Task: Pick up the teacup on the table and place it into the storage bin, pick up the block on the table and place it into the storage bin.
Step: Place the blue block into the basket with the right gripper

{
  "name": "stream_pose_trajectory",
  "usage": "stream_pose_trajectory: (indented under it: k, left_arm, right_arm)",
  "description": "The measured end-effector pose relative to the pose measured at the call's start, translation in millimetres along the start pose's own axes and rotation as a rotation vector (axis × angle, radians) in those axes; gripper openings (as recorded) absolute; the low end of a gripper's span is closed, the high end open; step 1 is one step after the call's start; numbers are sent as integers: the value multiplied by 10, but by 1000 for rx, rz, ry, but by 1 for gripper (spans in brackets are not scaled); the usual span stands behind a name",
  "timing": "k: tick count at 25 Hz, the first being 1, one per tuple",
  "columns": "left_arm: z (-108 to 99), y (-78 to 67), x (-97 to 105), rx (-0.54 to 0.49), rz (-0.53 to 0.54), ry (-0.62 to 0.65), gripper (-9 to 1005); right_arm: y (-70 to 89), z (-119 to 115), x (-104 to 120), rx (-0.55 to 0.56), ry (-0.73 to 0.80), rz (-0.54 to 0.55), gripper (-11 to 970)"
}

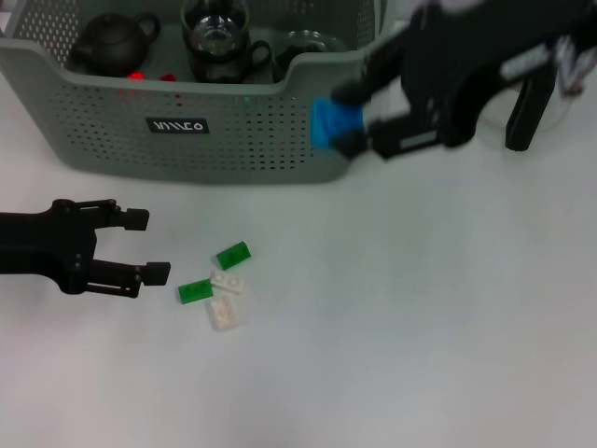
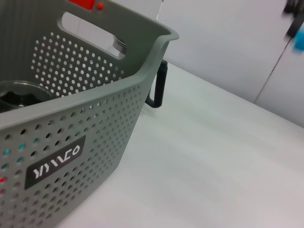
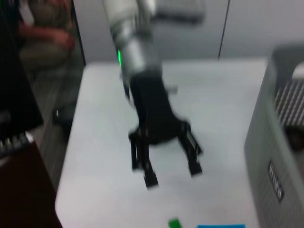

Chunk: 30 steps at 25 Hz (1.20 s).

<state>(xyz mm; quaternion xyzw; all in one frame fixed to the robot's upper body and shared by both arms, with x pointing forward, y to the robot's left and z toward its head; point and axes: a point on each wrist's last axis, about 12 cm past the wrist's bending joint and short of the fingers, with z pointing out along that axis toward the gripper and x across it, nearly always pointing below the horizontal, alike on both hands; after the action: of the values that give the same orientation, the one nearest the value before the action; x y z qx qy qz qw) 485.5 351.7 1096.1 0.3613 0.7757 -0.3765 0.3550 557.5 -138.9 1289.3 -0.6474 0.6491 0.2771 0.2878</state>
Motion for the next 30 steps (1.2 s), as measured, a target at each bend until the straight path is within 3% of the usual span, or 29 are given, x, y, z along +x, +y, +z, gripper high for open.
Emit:
stream_pose_trajectory:
  k: [4, 7, 12, 15, 22, 28, 30]
  left_arm:
    - [10, 8, -22, 2, 4, -1, 873]
    - [18, 15, -47, 5, 9, -2, 872]
    - [36, 28, -96, 13, 19, -3, 872]
    - [42, 30, -110, 17, 17, -2, 871]
    - [34, 34, -119, 17, 15, -2, 870]
    - [25, 30, -102, 15, 13, -1, 869]
    - [24, 30, -100, 15, 13, -1, 869]
  right_arm:
    - [-125, -168, -219, 61, -99, 3, 414]
    - [-374, -94, -422, 166, -170, 55, 414]
    - [-927, 319, -612, 327, -179, 186, 415]
    - [-1144, 594, -629, 381, -135, 219, 415]
    - [-1178, 1035, -520, 384, -15, 181, 476]
    - [-1157, 987, -432, 398, -46, 187, 550]
    - [-1084, 877, -409, 370, -111, 169, 799]
